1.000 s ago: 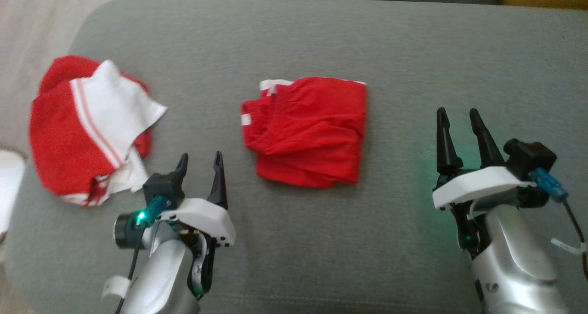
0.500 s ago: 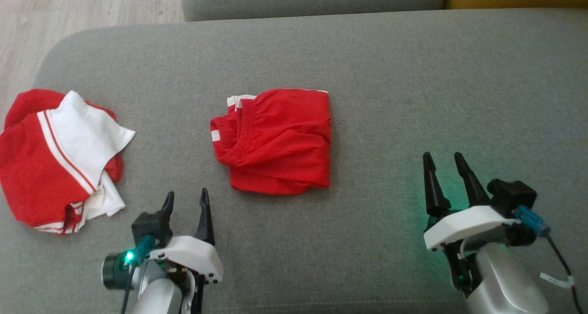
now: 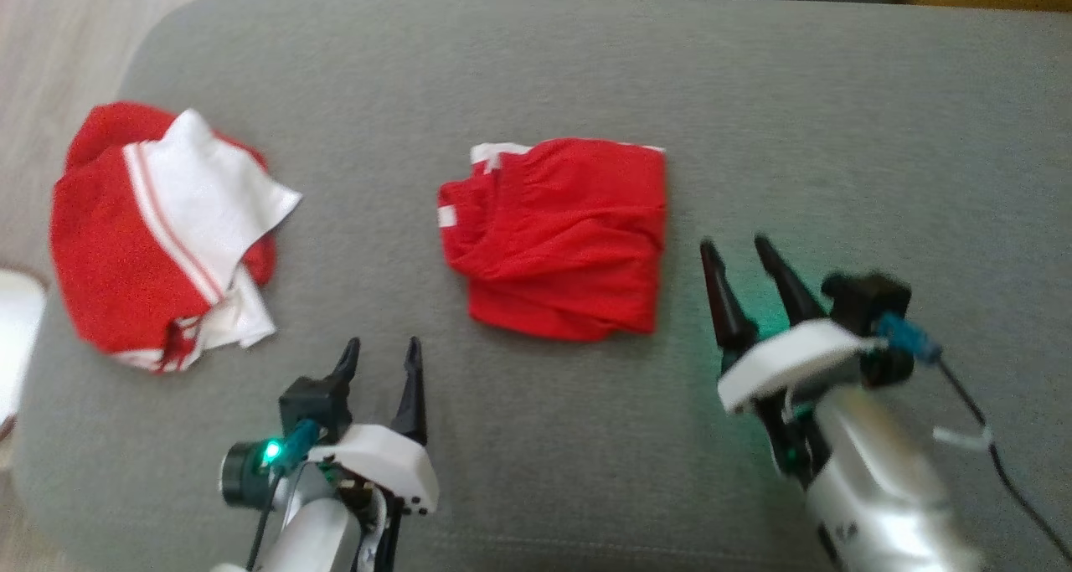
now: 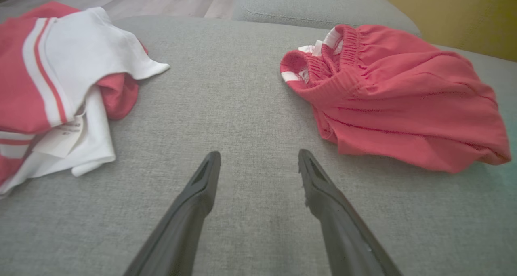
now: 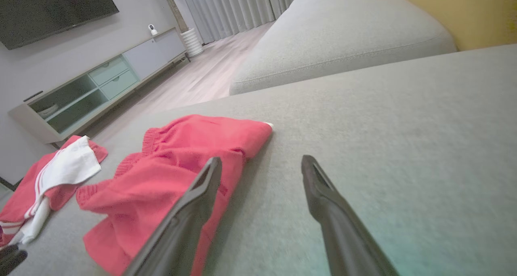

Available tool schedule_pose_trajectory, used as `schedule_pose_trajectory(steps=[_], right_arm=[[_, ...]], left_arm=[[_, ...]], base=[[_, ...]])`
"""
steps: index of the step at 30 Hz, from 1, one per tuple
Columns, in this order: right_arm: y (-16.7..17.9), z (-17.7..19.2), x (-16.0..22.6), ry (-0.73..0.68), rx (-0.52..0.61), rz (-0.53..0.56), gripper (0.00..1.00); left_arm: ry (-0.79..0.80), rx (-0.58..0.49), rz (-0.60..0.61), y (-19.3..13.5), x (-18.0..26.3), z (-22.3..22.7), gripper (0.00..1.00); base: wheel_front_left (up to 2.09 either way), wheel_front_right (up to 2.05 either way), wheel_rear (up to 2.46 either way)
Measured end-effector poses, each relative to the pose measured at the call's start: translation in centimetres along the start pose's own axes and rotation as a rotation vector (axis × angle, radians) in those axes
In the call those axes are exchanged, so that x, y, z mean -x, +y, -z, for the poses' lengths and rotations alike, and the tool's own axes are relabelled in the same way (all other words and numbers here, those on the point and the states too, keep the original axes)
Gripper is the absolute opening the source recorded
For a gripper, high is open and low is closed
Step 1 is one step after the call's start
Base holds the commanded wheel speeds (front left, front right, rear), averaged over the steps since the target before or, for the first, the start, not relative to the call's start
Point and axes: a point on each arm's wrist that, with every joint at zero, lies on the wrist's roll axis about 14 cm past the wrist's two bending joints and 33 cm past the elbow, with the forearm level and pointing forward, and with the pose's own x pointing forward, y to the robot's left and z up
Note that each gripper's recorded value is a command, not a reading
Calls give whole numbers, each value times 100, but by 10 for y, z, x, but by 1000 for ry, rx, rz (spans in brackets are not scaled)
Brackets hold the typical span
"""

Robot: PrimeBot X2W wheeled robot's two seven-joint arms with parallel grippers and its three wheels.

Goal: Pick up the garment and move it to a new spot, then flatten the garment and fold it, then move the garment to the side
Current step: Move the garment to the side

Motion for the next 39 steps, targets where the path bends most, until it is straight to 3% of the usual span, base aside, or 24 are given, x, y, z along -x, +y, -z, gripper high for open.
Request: schedule_pose_trajectory(steps=[4,10,11,12,18,24,30,39], right_arm=[[14,-2,-31,29,15,-50,100],[22,43,-41,186,29,-69,100],[24,53,-41,218,24,-73,75],[28,57,-42,233,23,-84,1],[32,48,-50,223,47,-103,0],[-3,23,-32,156,50,-12,0],[-61,-3,7,76,50,146,0],[-140,-24,89,-3,29,412,0]], left_arm=[[4,-3,-35,12,4,1,100],[18,-1,-101,33,15,6,100],[20,-1,-113,37,17,7,100],[22,0,-125,40,19,8,100],[19,5,-143,46,18,7,100],[11,-4,-30,12,-1,3,100],[-13,-43,177,-53,-35,-8,100],[-33,-89,543,-181,-62,-12,100]], base=[[0,0,0],[0,0,0],[0,0,0],[0,0,0],[0,0,0],[0,0,0],[0,0,0],[0,0,0]])
